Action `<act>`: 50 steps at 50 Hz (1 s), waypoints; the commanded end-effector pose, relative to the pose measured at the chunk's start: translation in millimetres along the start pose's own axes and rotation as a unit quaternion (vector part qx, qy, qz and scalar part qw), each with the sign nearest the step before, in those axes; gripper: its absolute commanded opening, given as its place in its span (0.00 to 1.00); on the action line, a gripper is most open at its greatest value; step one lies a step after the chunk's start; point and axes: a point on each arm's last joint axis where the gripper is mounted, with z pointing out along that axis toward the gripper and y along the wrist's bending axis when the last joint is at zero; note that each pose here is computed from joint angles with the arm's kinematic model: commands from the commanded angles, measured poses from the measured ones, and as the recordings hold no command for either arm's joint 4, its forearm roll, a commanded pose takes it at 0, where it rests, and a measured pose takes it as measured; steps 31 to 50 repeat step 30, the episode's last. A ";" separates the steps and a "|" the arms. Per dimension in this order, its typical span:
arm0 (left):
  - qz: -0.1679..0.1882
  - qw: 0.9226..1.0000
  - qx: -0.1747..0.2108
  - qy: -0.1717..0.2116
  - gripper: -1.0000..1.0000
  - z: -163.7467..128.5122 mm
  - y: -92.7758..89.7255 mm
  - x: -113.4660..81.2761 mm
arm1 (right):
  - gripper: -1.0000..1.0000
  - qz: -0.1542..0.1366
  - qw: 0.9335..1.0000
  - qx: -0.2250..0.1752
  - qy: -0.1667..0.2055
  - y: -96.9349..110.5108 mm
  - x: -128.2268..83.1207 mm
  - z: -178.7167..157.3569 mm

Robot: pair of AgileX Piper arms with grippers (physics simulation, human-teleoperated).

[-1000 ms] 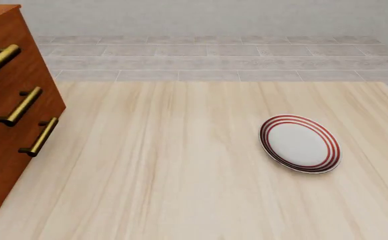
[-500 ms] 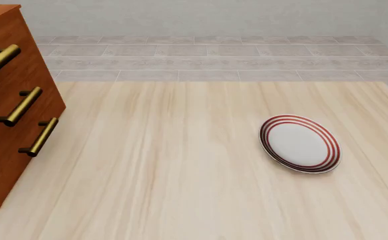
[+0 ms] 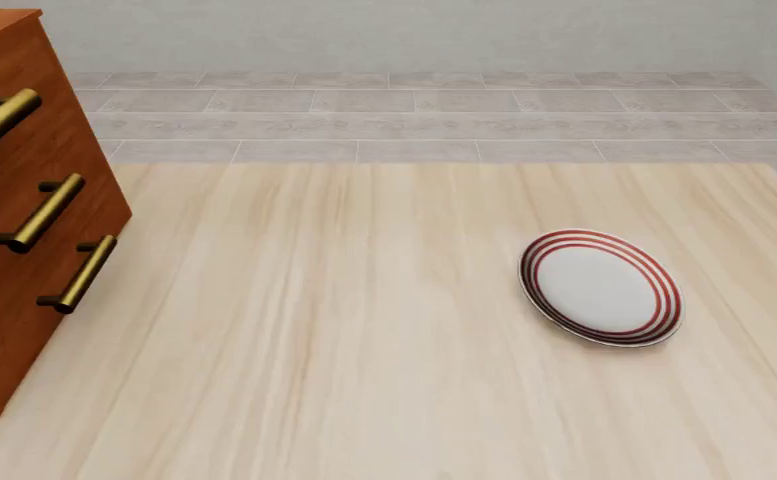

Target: Put the bowl on top of the cabinet.

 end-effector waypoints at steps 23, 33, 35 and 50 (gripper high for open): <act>-0.006 0.997 0.049 -0.054 1.00 -63.7 -22.1 -37.7 | 1.00 -0.002 1.000 0.001 -0.008 0.4 -5.4 -4.0; -0.003 0.997 0.055 -0.059 1.00 -73.4 -23.1 -37.9 | 1.00 -0.003 1.000 0.000 -0.009 0.7 -6.3 -5.0; -0.003 0.997 0.055 -0.059 1.00 -73.4 -23.1 -37.9 | 1.00 -0.003 1.000 0.000 -0.009 0.7 -6.3 -5.0; -0.003 0.997 0.055 -0.059 1.00 -73.4 -23.1 -37.9 | 1.00 -0.003 1.000 0.000 -0.009 0.7 -6.3 -5.0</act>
